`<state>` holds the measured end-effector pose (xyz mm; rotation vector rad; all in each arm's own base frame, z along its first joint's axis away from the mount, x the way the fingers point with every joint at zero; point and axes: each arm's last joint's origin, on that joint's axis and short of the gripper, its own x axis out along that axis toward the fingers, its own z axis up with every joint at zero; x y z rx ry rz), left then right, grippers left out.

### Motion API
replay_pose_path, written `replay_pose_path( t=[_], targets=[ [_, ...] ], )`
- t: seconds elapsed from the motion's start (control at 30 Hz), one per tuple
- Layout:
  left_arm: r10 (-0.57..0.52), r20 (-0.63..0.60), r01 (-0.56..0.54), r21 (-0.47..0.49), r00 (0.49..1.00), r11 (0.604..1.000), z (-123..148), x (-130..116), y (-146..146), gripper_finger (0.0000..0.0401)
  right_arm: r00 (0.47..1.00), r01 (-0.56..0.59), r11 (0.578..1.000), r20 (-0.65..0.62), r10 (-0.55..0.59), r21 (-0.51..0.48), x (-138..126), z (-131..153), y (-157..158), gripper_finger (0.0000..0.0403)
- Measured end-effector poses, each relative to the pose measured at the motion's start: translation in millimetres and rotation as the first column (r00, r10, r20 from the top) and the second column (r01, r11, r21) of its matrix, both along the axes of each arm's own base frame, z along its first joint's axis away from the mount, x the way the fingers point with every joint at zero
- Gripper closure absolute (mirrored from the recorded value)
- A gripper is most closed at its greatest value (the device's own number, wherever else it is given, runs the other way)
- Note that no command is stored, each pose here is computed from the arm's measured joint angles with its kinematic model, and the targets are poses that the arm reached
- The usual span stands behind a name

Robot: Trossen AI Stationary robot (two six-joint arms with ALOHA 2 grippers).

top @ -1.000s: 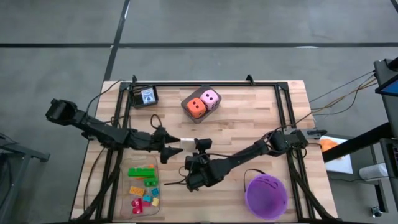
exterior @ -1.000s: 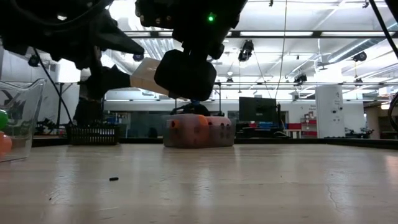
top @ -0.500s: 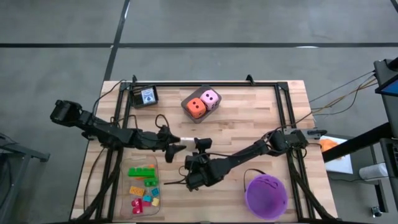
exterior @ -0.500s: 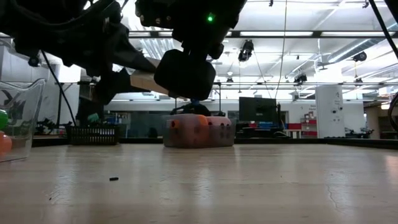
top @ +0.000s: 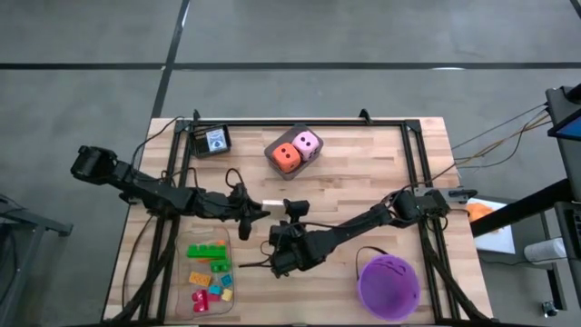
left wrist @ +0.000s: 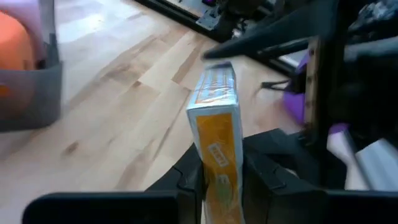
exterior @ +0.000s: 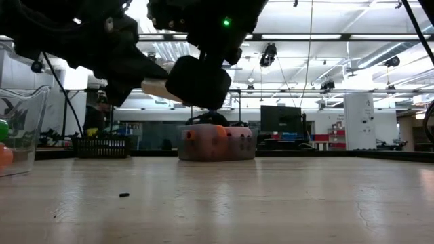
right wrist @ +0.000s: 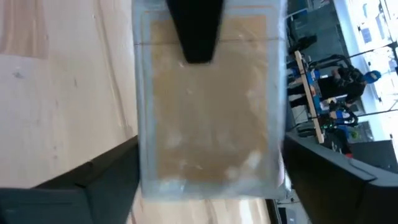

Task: Pick & Place Toys
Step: Put the yellow deck of cards into the black bin

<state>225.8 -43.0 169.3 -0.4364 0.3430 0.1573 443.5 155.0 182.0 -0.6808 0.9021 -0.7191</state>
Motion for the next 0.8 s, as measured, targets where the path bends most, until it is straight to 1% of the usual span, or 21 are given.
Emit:
replay_pose_path(
  t=[0.03,0.1,0.23,0.37,0.5,0.63,0.7,0.73,0.8],
  targets=[
    [0.002,-0.005,-0.001,0.017,1.000,1.000,0.0,-2.0,0.5,0.0340,1.000,0.001,1.000,0.005,-0.001,0.001,-0.6,0.1,1.2,0.0030],
    [0.011,-0.017,-0.011,0.040,1.000,0.999,0.6,-6.8,2.6,0.0340,1.000,-0.001,1.000,0.015,0.001,-0.001,-2.4,0.9,4.8,0.0018],
    [0.018,-0.001,-0.018,0.078,1.000,0.997,8.1,-18.3,5.4,0.0340,1.000,-0.011,1.000,0.014,0.011,-0.006,-4.9,1.0,10.2,0.0052],
    [0.008,0.038,-0.013,0.133,0.999,0.991,11.5,-33.5,9.6,0.0340,0.999,-0.044,0.999,-0.025,0.044,-0.007,-8.1,0.4,16.9,0.0082],
    [0.004,0.062,-0.016,0.202,0.998,0.979,7.8,-50.2,13.8,0.0340,0.994,-0.091,0.995,-0.061,0.094,0.048,-12.9,-1.6,29.4,0.0094],
    [-0.016,0.091,-0.010,0.275,0.996,0.961,4.3,-63.6,17.0,0.0340,0.990,-0.128,0.990,-0.044,0.131,0.065,-16.3,-8.0,41.7,0.0095],
    [-0.023,0.104,-0.009,0.297,0.994,0.955,2.8,-68.9,18.3,0.0340,0.984,-0.169,0.980,-0.031,0.173,0.107,-14.7,-11.0,48.6,0.0095],
    [-0.023,0.113,-0.012,0.303,0.993,0.953,2.7,-71.2,19.0,0.0340,0.979,-0.200,0.969,-0.013,0.205,0.146,-12.0,-12.6,52.5,0.0095],
    [-0.030,0.137,-0.015,0.317,0.990,0.948,3.8,-74.7,19.7,0.0340,0.955,-0.293,0.927,0.018,0.297,0.234,-5.2,-13.7,60.3,0.0095]
  ],
)
